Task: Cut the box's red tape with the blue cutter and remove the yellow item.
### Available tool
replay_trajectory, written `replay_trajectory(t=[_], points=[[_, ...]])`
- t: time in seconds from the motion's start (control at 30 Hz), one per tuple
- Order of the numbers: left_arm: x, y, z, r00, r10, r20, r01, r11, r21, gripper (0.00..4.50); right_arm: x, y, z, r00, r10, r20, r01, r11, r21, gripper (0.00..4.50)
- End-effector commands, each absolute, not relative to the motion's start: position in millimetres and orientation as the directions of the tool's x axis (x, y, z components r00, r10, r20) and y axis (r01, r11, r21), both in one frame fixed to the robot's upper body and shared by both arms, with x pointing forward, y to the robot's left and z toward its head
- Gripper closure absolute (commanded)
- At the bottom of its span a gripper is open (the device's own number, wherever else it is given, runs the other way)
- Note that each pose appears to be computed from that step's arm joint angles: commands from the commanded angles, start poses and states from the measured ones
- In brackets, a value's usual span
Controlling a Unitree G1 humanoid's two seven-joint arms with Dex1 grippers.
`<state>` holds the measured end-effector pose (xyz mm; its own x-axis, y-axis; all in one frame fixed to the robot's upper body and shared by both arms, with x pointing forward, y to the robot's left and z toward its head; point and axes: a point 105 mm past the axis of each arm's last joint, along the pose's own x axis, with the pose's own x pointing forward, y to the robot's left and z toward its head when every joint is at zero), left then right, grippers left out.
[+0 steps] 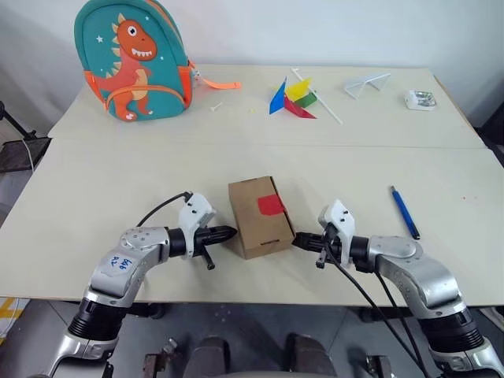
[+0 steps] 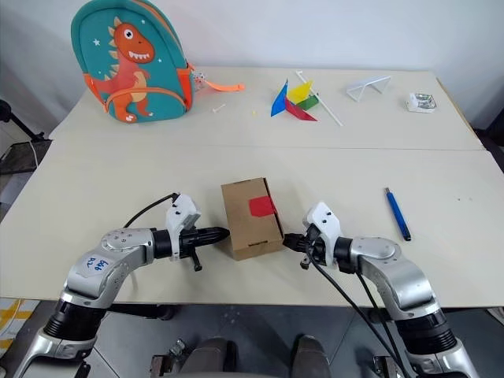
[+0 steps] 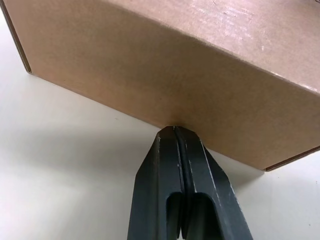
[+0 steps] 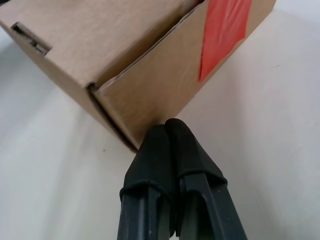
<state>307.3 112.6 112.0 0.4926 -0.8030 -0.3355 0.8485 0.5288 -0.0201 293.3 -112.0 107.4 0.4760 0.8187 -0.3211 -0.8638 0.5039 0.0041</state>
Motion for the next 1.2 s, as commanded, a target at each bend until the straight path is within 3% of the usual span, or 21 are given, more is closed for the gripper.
replay_trajectory(t=[0.03, 0.8, 0.97, 1.2], points=[[307, 115, 121, 0.490, -0.806, -0.331, 0.855, 0.519, 0.003, 4.50, 282, -101, 111, 0.445, 0.843, -0.304, -0.884, 0.467, 0.000, 4.46], [309, 132, 113, 0.500, -0.788, -0.360, 0.845, 0.535, 0.004, 4.50, 275, -81, 108, 0.394, 0.872, -0.291, -0.914, 0.404, -0.027, 4.46], [308, 138, 113, 0.504, -0.783, -0.365, 0.843, 0.538, 0.011, 4.50, 274, -93, 111, 0.414, 0.859, -0.301, -0.905, 0.424, -0.036, 4.46], [301, 166, 142, 0.474, -0.833, -0.286, 0.880, 0.458, 0.124, 4.50, 254, -117, 142, 0.391, 0.866, -0.311, -0.906, 0.422, 0.037, 4.46]])
